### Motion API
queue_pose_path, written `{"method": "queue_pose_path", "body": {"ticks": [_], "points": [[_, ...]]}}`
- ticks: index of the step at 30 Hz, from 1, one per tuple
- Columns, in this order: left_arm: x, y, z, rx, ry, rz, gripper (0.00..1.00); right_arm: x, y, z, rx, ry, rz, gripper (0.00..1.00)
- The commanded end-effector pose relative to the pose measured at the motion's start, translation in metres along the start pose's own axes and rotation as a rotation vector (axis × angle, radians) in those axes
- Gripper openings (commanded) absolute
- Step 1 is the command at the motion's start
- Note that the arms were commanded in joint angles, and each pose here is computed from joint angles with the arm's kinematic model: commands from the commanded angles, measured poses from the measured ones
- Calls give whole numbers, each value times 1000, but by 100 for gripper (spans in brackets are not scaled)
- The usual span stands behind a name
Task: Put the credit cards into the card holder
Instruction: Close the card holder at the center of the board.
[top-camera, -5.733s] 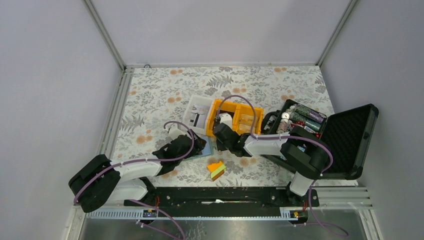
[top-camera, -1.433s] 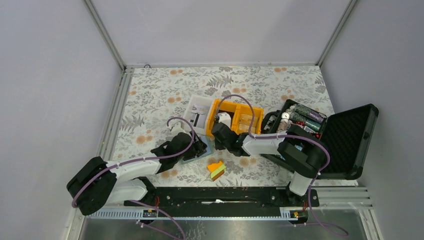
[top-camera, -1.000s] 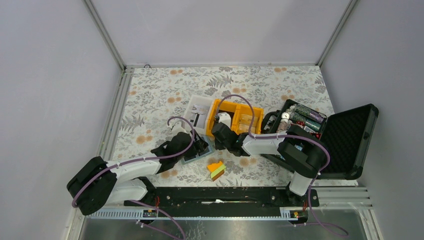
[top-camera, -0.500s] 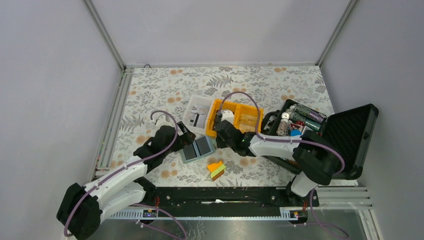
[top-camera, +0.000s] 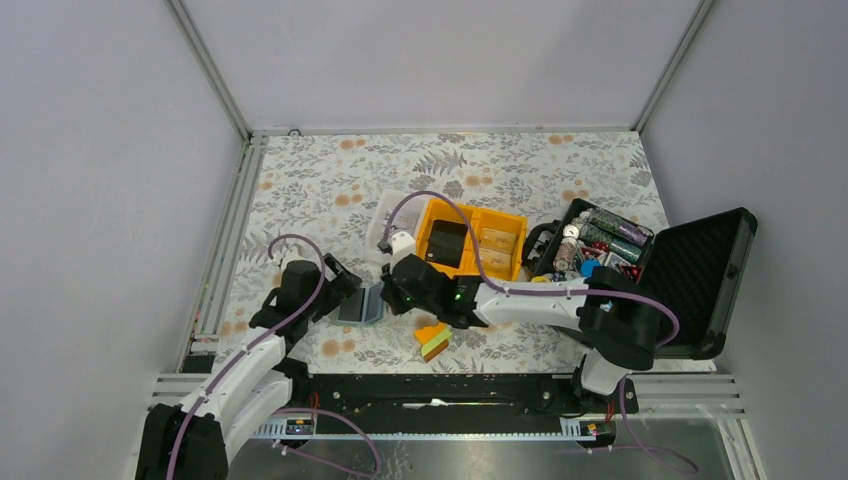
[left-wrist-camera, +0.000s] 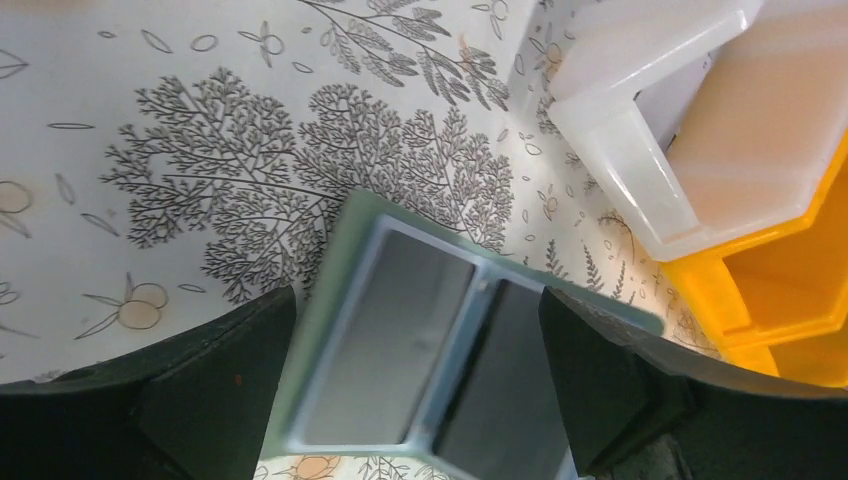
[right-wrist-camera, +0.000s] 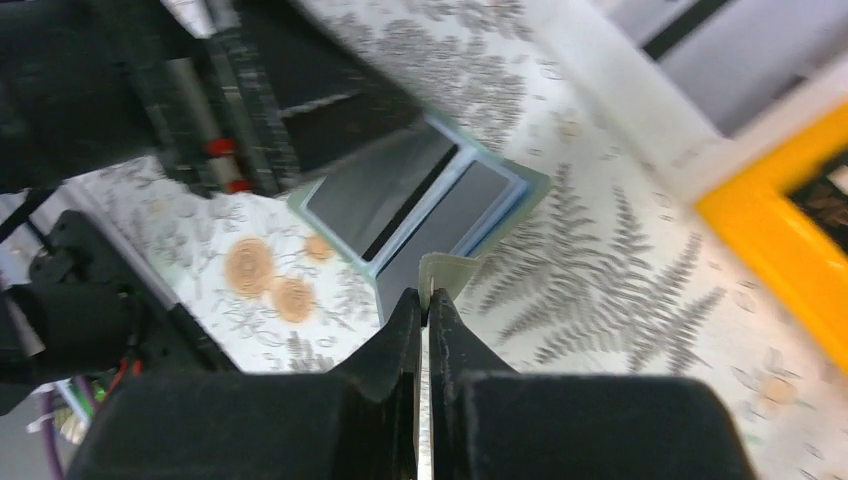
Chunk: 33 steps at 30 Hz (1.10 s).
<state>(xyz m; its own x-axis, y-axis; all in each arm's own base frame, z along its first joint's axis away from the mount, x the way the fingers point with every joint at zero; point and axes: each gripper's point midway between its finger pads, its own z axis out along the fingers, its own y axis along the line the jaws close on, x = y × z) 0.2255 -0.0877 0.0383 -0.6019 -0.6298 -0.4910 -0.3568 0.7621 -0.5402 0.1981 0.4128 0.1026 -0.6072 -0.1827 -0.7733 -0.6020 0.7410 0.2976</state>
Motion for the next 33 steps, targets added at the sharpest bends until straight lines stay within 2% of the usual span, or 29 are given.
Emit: {"method": "queue_pose_path", "body": {"ticks": [1, 4, 9, 16, 21, 26, 29, 33], "points": [[7, -5, 2, 61, 25, -2, 96, -8, 44, 14, -83, -27, -31, 0], [14, -2, 2, 78, 36, -16, 92, -3, 57, 25, -113, -17, -6, 0], [31, -8, 1, 166, 79, -77, 77, -11, 64, 28, -120, -44, 39, 0], [33, -30, -4, 291, 97, -103, 68, -26, 28, 3, 30, -123, 30, 0], [45, -50, -4, 378, 159, -93, 67, -25, 11, -9, 84, -141, 13, 0], [50, -68, -4, 439, 185, -77, 66, -21, 12, -3, 87, -129, 26, 0], [43, -60, -2, 371, 149, -52, 66, -17, 19, 5, 64, -106, 33, 0], [18, -36, -4, 219, 25, -21, 73, -6, 24, 15, 43, -76, 44, 0]]}}
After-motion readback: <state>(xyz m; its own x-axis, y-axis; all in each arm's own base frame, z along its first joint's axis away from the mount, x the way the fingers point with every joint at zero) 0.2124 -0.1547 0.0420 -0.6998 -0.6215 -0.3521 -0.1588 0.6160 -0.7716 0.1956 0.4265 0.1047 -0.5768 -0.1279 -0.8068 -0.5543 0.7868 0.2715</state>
